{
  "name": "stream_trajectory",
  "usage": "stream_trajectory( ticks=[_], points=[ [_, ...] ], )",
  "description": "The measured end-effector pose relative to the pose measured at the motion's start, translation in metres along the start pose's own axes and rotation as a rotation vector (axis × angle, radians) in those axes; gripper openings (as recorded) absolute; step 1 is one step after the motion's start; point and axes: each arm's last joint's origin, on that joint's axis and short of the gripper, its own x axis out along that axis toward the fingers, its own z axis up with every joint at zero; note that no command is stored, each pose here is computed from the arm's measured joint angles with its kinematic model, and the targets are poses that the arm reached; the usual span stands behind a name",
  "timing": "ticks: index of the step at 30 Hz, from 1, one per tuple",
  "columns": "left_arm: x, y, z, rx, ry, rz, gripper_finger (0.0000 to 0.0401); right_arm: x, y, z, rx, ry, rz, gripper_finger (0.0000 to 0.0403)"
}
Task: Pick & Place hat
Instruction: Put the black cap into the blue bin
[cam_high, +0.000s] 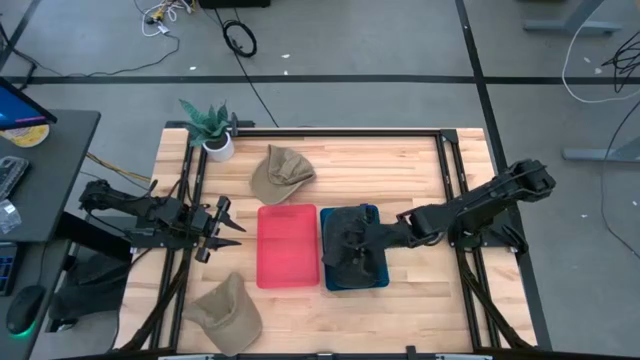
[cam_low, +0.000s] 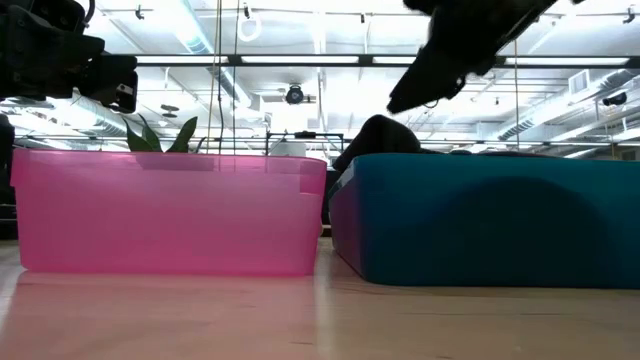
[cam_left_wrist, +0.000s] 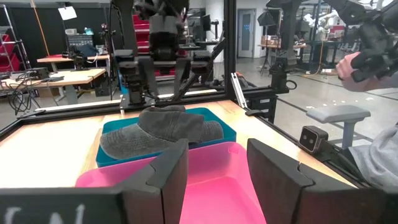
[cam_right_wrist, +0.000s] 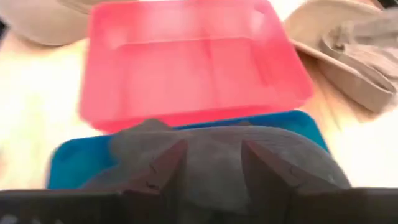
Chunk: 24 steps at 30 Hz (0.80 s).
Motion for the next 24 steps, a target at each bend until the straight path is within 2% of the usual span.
stream_trajectory(
  ticks=[4, 9, 14, 24],
  points=[
    [0.000, 0.000, 0.000, 0.000, 0.001, 0.000, 0.0169, 0.016, -0.012, -0.008, 0.052, 0.078, -0.047, 0.0155],
    [0.000, 0.000, 0.000, 0.000, 0.000, 0.000, 0.0169, 0.038, -0.016, -0.023, 0.086, 0.222, 0.000, 0.0155],
    [0.000, 0.000, 0.000, 0.000, 0.000, 0.000, 0.0169, 0.053, -0.014, -0.036, 0.098, 0.307, -0.029, 0.0155],
    [0.000, 0.000, 0.000, 0.000, 0.000, 0.000, 0.0169, 0.048, -0.017, -0.044, 0.095, 0.382, -0.090, 0.0155]
  ],
)
